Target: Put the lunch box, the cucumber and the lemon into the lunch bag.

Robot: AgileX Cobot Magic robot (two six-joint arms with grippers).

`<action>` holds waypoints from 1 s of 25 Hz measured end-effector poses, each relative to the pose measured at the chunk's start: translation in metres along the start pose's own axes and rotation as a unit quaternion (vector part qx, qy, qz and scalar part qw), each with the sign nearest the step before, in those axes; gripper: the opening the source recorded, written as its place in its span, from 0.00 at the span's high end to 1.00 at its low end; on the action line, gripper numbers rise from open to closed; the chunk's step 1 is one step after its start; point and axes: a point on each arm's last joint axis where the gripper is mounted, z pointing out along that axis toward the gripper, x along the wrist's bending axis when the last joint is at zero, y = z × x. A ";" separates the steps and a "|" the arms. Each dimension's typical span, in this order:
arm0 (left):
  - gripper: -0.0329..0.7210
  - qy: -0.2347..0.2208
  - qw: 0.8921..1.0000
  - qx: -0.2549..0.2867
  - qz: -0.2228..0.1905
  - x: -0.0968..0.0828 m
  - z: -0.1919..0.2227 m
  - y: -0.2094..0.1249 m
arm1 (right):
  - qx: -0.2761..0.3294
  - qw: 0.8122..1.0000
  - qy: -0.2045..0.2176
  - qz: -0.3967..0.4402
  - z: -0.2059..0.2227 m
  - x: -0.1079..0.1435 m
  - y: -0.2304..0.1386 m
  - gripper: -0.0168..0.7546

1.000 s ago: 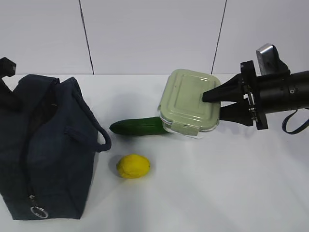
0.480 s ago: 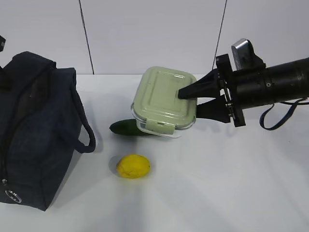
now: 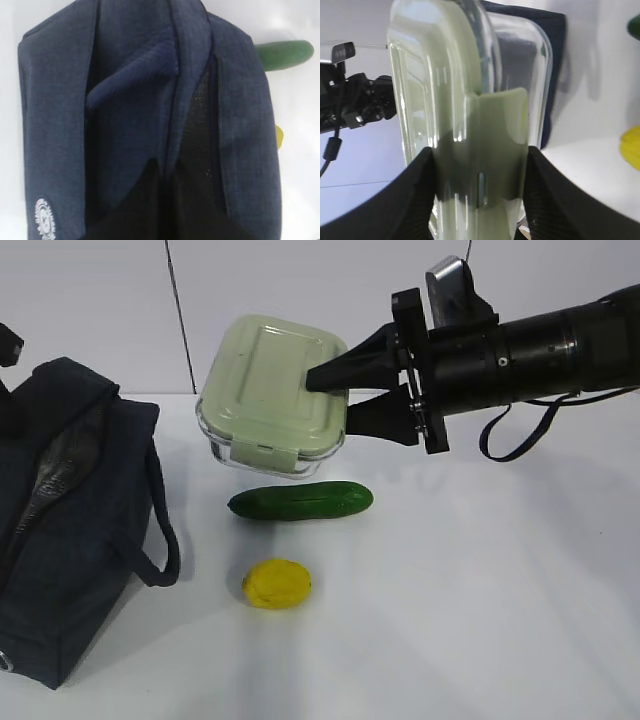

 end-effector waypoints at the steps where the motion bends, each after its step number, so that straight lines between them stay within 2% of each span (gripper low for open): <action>1: 0.96 0.002 1.000 0.002 0.005 -0.003 0.001 -0.001 | 0.002 1.000 0.004 -0.004 0.002 0.004 0.000 0.48; 10: 0.96 0.024 0.999 0.008 0.029 -0.024 0.008 -0.006 | 0.025 0.999 0.030 -0.015 0.024 0.022 -0.007 0.48; 16: 0.96 0.025 0.999 0.006 0.026 -0.026 0.008 -0.006 | 0.050 0.998 0.042 -0.018 0.041 0.031 -0.019 0.48; 25: 0.96 0.010 1.000 -0.002 0.013 -0.029 0.008 -0.005 | 0.052 0.997 0.056 -0.013 0.048 0.037 -0.023 0.48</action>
